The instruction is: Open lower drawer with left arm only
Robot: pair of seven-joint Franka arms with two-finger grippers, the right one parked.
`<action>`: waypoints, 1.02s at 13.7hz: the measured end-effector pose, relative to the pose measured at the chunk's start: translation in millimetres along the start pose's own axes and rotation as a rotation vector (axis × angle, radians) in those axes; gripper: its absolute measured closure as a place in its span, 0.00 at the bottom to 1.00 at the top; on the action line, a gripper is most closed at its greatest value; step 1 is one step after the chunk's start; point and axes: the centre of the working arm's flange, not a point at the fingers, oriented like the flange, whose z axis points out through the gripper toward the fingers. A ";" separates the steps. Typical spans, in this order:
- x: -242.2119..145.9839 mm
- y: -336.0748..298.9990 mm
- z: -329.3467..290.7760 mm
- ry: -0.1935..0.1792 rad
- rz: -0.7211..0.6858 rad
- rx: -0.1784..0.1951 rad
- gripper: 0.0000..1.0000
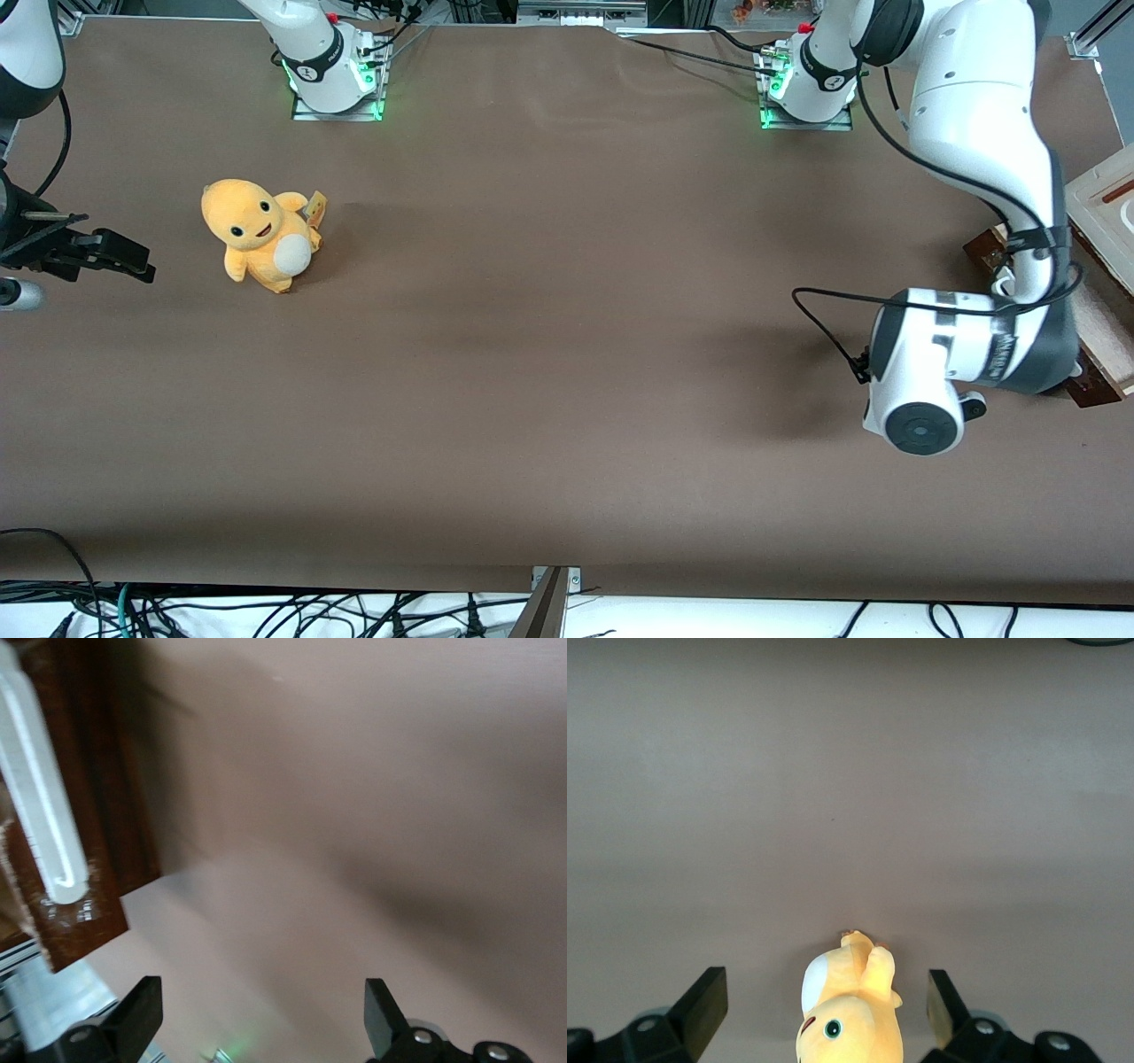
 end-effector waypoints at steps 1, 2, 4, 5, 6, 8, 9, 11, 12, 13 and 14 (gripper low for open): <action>0.8 -8.4 -9.5 0.000 0.029 -0.043 0.00; 3.5 -20.8 -19.2 0.007 0.061 -0.091 0.00; 10.6 -50.3 -36.9 0.029 0.140 -0.197 0.00; 14.8 -69.2 -45.8 0.046 0.191 -0.260 0.00; 16.0 -89.0 -55.1 0.065 0.249 -0.311 0.00; 11.8 -124.5 -74.4 0.125 0.355 -0.381 0.00; 7.5 -135.9 -84.0 0.170 0.382 -0.410 0.00; -4.6 -151.0 -100.5 0.267 0.392 -0.453 0.00; -12.2 -157.5 -106.8 0.318 0.391 -0.475 0.00; -21.8 -165.1 -111.2 0.370 0.388 -0.493 0.00; -32.6 -173.0 -113.2 0.411 0.385 -0.504 0.00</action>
